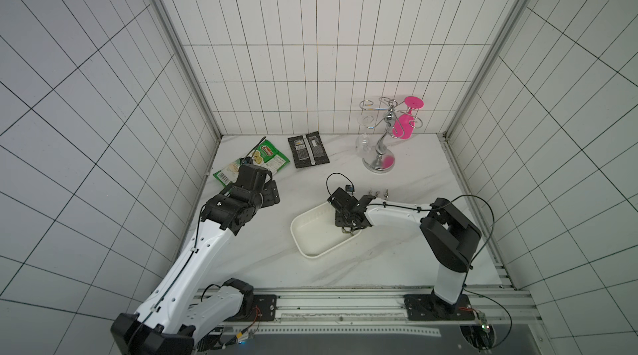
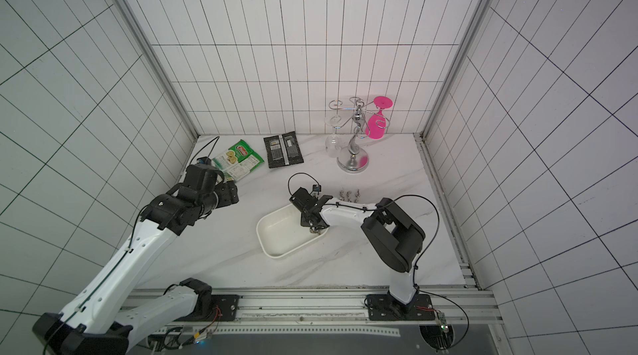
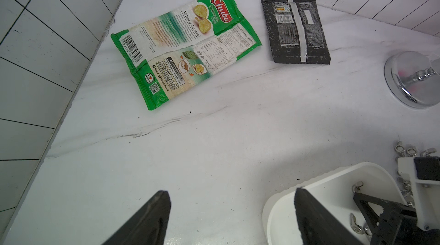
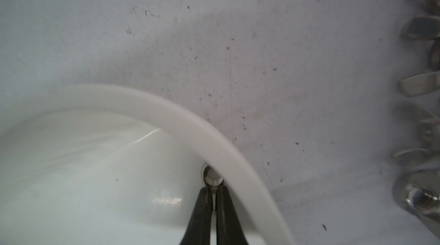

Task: Take out the wing nut from the storage box
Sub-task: Pick up the wing nut from the storage box.

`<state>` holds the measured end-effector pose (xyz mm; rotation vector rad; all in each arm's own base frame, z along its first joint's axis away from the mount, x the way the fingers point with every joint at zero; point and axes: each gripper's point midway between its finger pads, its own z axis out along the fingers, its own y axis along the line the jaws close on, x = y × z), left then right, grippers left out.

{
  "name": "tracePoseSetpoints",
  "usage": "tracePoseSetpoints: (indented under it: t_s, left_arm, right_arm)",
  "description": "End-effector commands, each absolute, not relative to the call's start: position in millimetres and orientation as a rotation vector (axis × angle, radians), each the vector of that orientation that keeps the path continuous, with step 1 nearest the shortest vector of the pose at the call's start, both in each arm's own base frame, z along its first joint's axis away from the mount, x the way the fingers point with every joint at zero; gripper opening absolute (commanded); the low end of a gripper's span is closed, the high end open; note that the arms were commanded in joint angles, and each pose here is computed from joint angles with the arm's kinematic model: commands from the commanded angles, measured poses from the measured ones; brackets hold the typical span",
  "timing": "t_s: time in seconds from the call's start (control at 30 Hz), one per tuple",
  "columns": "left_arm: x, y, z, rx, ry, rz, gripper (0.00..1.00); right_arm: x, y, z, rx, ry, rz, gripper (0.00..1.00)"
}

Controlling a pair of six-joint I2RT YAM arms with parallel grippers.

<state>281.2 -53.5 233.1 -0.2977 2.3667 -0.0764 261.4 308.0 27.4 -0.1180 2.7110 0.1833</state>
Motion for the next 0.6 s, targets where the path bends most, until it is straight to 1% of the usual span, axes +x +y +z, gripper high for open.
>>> tracePoseSetpoints:
  t_s: [0.0,0.17,0.37,0.47,0.57]
  left_arm:
    - [281.8,-50.6,236.7,-0.297,2.344,-0.068,0.85]
    - [281.8,-50.8,237.4,-0.298,2.343,-0.071,0.85]
    - [283.0,-51.5,237.0,-0.298,2.343,-0.073,0.85]
    - [283.6,-52.3,235.9,-0.298,2.347,-0.075,0.85]
    - [284.3,-53.2,237.9,-0.300,2.342,-0.085,0.85]
  right_arm:
    - [261.7,302.2,25.1,-0.133,2.716,0.165,0.05]
    - [263.7,304.2,50.7,-0.163,2.667,0.212,0.00]
    - [266.2,299.1,110.9,-0.173,2.540,0.315,0.00]
    - [268.2,282.0,131.4,-0.144,2.505,0.324,0.00]
    - [271.9,251.3,133.0,-0.076,2.501,0.302,0.00]
